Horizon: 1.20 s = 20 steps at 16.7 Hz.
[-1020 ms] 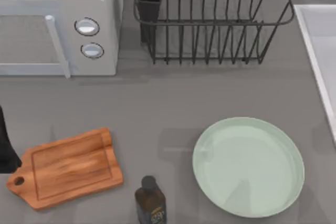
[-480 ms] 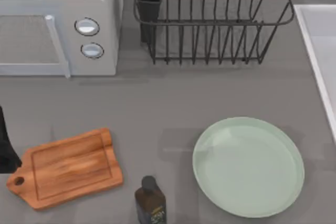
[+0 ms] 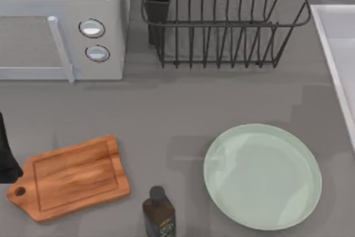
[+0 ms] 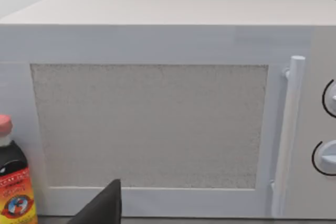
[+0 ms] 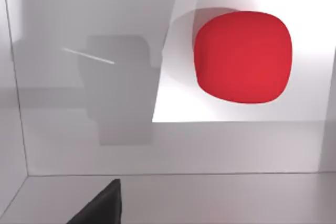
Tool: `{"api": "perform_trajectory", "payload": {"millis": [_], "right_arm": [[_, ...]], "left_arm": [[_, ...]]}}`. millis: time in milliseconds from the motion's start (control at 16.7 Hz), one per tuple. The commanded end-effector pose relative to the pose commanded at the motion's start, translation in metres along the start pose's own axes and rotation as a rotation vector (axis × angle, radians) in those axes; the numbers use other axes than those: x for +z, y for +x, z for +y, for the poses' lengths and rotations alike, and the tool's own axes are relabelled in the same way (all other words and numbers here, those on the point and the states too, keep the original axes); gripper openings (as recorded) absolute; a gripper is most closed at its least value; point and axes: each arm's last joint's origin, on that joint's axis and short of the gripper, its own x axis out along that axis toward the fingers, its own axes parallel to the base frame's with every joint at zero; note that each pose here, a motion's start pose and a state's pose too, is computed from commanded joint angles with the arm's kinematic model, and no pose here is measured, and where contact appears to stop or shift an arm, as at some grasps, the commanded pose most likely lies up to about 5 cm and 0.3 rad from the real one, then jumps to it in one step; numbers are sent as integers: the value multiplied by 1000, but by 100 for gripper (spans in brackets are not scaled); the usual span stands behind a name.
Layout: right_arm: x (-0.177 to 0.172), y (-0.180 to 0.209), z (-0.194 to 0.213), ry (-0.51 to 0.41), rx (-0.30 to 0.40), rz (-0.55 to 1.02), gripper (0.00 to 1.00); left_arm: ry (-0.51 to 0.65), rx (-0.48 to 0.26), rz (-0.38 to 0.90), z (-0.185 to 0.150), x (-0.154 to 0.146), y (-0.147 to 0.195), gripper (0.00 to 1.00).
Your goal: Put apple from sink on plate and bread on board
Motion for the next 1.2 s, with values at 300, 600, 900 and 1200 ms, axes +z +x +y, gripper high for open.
{"api": "perform_trajectory", "payload": {"millis": [300, 600, 900, 1200], "right_arm": [[13, 23, -13, 1, 28, 85, 100], [13, 24, -11, -4, 28, 84, 100], [15, 81, -12, -2, 29, 89, 100], [6, 158, -10, 0, 23, 70, 100]], "left_arm": [[0, 0, 0, 0, 0, 0, 100], [0, 0, 0, 0, 0, 0, 100], [0, 0, 0, 0, 0, 0, 100], [0, 0, 0, 0, 0, 0, 100]]}}
